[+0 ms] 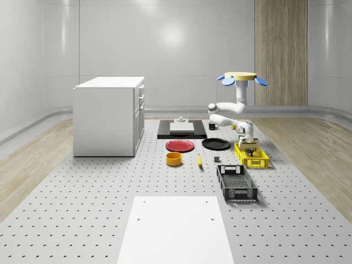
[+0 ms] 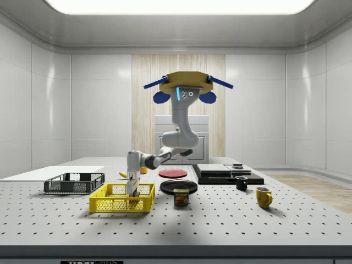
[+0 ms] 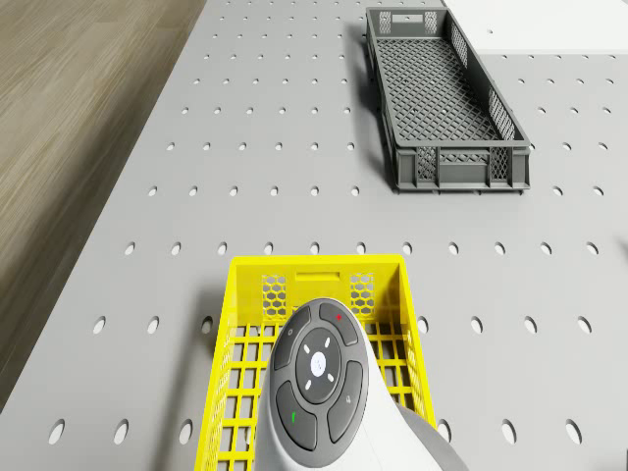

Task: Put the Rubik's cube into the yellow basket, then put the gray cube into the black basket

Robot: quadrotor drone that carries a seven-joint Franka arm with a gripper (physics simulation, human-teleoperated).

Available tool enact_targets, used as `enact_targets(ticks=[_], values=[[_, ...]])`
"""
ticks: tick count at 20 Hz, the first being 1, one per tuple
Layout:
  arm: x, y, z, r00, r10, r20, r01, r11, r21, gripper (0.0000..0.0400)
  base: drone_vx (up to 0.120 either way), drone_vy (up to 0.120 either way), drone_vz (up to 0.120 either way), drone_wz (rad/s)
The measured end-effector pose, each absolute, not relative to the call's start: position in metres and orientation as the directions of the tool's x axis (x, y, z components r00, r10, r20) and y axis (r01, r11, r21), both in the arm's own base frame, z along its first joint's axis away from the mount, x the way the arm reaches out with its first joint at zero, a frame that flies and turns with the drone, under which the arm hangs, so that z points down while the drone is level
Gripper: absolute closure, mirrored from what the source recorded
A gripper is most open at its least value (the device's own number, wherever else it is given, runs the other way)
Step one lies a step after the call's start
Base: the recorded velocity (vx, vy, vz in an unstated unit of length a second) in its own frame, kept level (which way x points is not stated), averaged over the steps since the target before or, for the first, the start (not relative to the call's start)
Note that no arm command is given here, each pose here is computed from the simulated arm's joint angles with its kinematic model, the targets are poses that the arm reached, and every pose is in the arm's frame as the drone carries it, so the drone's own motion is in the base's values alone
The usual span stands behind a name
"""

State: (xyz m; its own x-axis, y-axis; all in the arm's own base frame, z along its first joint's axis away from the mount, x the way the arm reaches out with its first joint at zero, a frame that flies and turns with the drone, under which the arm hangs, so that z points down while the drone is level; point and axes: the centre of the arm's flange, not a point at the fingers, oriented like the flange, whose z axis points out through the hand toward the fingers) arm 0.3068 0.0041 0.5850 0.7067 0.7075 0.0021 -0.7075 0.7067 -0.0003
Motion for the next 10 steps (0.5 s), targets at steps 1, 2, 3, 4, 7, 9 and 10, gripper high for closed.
enact_targets(ticks=[1,2,3,4,7,9,10], values=[[0.3068,0.004,0.582,0.707,0.708,0.002,-0.708,0.707,0.000,0.0006,0.000,0.000,0.000,0.000],[0.3068,0.004,0.579,0.707,0.708,0.002,-0.708,0.707,0.000,0.0005,0.000,0.000,0.000,0.000],[0.3068,0.004,0.576,0.707,0.708,0.002,-0.708,0.707,0.000,0.0004,0.000,0.000,0.000,0.000],[0.3068,0.004,0.574,0.707,0.708,0.002,-0.708,0.707,0.000,0.0003,0.000,0.000,0.000,0.000],[0.3068,0.004,0.569,0.707,0.707,0.002,-0.707,0.707,0.000,0.0001,0.000,0.000,0.000,0.000],[0.3068,0.004,0.566,0.707,0.707,0.002,-0.707,0.707,0.000,0.0001,0.000,0.000,0.000,0.000],[0.3068,0.004,0.565,0.707,0.707,0.002,-0.707,0.707,0.000,0.0001,0.000,0.000,0.000,0.000]])
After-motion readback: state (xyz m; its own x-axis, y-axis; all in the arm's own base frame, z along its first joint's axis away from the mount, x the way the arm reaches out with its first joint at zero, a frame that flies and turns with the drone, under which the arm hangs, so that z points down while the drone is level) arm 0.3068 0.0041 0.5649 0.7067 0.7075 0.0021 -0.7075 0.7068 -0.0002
